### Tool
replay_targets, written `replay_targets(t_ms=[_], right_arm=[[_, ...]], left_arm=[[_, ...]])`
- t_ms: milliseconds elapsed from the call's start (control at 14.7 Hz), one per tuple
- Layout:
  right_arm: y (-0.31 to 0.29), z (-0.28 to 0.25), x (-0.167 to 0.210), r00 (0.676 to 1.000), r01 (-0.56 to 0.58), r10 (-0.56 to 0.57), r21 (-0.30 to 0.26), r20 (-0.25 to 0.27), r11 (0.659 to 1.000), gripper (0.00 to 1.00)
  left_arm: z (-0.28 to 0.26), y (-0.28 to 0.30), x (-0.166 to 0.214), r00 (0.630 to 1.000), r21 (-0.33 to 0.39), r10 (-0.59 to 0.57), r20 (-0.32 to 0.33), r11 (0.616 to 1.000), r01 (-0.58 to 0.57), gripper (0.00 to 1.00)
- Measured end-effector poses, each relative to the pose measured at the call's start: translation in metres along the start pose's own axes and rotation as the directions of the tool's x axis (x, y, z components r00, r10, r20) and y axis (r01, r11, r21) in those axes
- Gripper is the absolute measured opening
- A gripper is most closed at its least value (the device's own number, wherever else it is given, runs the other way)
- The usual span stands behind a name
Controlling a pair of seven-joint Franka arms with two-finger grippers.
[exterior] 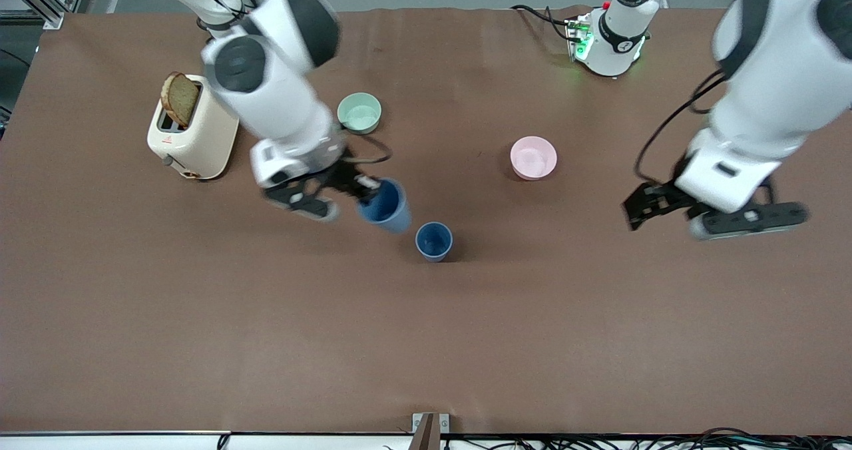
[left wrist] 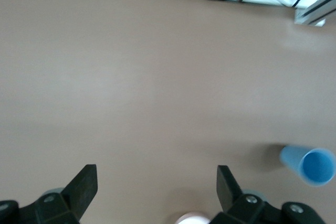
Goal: Stack blue cups with both arms
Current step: 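Lower the right cup into the center cup while the left gripper withdraws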
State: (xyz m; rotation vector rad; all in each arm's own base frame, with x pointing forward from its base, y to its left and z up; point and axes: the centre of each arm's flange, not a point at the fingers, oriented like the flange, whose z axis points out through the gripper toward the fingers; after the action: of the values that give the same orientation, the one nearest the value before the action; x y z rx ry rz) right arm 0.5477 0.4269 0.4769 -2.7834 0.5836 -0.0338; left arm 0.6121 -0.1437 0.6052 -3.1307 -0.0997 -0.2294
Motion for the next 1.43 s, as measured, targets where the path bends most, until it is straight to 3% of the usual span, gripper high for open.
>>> replay_targets(t_ms=[136, 205, 682, 1432], right_arm=[[-0.021, 0.038, -0.022, 1.0, -0.011, 0.01, 0.052, 0.016, 0.999, 0.05], [-0.025, 0.058, -0.027, 1.0, -0.004, 0.003, 0.052, 0.022, 0.999, 0.05], [-0.008, 0.107, 0.003, 0.995, 0.061, -0.065, -0.051, -0.078, 0.997, 0.05], [-0.001, 0.116, 0.003, 0.995, 0.067, -0.074, -0.108, -0.062, 0.992, 0.05]], left_arm=[[-0.023, -0.026, -0.012, 0.999, 0.013, 0.038, 0.03, 0.999, -0.039, 1.0], [-0.034, -0.034, -0.018, 0.997, 0.016, 0.057, 0.044, 0.998, -0.057, 1.0], [-0.059, -0.062, -0.045, 0.988, 0.022, 0.104, 0.11, 0.994, -0.107, 1.0], [-0.059, -0.063, -0.053, 0.987, 0.024, 0.104, 0.119, 0.994, -0.108, 1.0]])
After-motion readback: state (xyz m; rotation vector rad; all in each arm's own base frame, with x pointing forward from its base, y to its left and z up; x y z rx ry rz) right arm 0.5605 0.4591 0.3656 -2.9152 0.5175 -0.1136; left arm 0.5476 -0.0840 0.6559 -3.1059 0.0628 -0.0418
